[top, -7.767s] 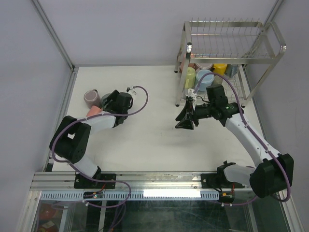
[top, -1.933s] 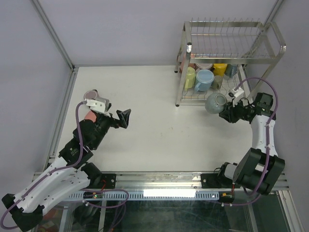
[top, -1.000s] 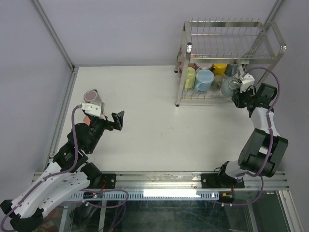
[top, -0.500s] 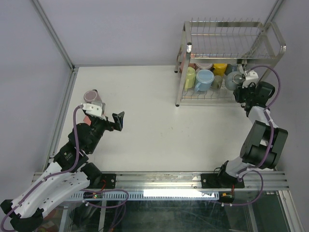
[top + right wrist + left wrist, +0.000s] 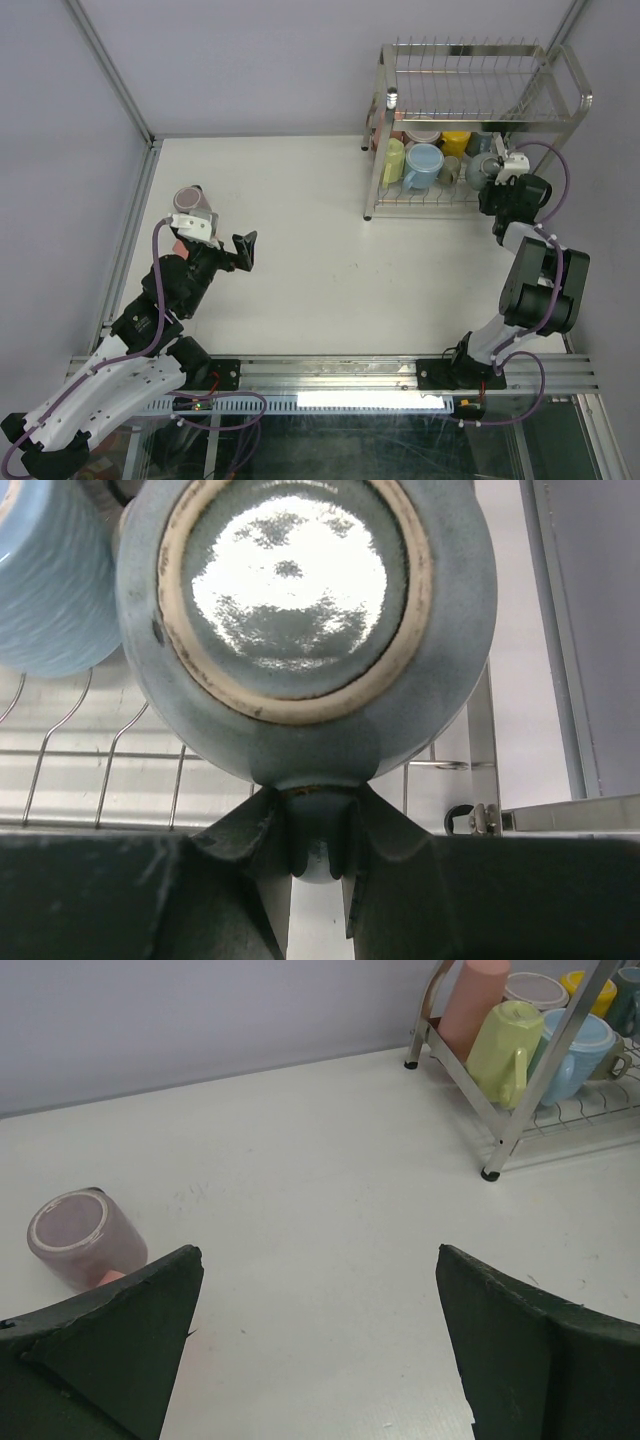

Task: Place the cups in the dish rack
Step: Turn the cup upside down in the dish rack.

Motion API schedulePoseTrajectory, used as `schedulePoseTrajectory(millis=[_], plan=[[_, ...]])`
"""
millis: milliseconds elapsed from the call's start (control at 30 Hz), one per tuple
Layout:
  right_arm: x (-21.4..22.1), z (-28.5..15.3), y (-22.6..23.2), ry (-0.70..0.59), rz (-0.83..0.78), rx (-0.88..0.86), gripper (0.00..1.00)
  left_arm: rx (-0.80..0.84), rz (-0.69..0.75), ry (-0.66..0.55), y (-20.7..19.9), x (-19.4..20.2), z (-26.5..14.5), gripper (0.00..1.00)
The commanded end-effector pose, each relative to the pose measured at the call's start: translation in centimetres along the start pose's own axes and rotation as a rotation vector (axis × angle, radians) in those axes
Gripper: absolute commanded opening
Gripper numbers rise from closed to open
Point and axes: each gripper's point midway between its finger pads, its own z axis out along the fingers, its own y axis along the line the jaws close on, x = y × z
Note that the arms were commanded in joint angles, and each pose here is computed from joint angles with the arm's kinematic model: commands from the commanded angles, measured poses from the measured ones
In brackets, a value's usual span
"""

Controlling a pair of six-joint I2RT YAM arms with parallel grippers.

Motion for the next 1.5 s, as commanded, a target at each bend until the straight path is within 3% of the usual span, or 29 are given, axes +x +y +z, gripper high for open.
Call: schedulePoseTrajectory(millis=[0, 700, 1467], plan=[[-8.6, 0.1, -1.9, -0.274, -0.019, 0.079, 0.00, -0.021, 0.006, -0.035, 0.5, -0.9, -0.2, 0.99], [-8.2, 3.0, -1.6, -0.277, 0.031, 0.110, 0.01, -0.028, 0.010, -0.027, 0.5, -0.7, 0.0, 0.99], [-6.7, 4.7, -2.3, -0.210, 0.049, 0.134, 0.31, -0.032, 0.012, -0.022, 0.6, -0.5, 0.0, 0.99]])
